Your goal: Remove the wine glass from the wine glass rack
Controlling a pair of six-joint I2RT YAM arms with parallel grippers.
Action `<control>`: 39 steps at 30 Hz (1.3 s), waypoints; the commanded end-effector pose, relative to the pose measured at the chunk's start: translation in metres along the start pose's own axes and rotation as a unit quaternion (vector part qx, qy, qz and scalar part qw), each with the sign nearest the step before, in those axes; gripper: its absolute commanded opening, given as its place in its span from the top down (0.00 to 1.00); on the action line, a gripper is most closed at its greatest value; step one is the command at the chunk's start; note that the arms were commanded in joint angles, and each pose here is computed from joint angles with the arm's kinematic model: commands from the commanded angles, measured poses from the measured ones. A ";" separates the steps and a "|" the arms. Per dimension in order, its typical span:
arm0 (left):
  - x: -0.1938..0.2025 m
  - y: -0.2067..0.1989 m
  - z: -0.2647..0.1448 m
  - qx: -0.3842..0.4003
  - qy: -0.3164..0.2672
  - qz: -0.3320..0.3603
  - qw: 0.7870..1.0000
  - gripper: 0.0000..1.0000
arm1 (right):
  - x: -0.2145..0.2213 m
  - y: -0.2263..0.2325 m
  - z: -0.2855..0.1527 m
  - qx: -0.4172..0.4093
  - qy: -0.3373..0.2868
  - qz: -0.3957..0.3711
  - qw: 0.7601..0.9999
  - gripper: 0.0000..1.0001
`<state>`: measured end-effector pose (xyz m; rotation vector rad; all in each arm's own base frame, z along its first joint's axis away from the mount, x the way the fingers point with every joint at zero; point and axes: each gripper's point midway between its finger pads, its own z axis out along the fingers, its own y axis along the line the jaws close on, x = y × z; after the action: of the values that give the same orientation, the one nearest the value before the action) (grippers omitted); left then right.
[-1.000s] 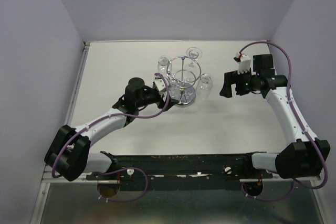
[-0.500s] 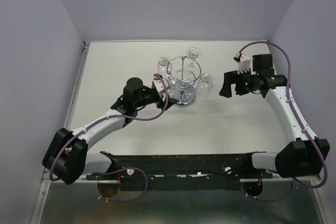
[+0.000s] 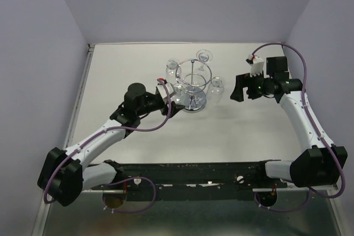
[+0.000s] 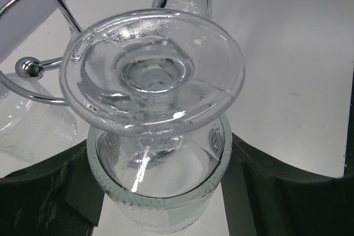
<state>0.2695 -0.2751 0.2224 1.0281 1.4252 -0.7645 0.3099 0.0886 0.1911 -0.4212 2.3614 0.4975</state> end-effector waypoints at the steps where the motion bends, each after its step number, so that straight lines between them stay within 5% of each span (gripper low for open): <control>1: -0.024 0.007 -0.013 -0.027 -0.025 0.027 0.999 1.00 | -0.001 0.000 0.001 -0.005 -0.007 0.004 1.000 0.00; 9: -0.017 0.012 -0.040 -0.064 0.023 -0.021 0.997 1.00 | 0.005 0.002 -0.002 -0.005 -0.009 0.000 1.000 0.00; 14: -0.023 0.026 -0.067 -0.122 0.047 -0.116 0.985 1.00 | -0.005 -0.007 -0.019 0.041 -0.033 -0.028 0.998 0.00; 24: -0.055 0.045 -0.075 -0.104 0.106 -0.252 0.956 1.00 | -0.026 0.026 -0.089 0.043 -0.133 -0.237 0.961 0.06; 29: -0.044 0.071 -0.078 -0.103 0.128 -0.414 0.895 1.00 | -0.035 0.059 -0.110 0.041 -0.165 -0.367 0.914 0.10; 32: -0.033 0.078 -0.084 -0.102 0.085 -0.503 0.854 1.00 | -0.036 0.082 -0.109 0.036 -0.169 -0.441 0.881 0.11; 39: 0.019 0.050 -0.084 -0.022 0.082 -0.668 0.740 1.00 | -0.013 0.149 -0.100 -0.079 -0.148 -0.552 0.817 0.17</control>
<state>0.3012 -0.1572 0.2047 -0.1067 2.2907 -1.2690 0.2181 0.1612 0.3051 -1.3385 1.5190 0.1808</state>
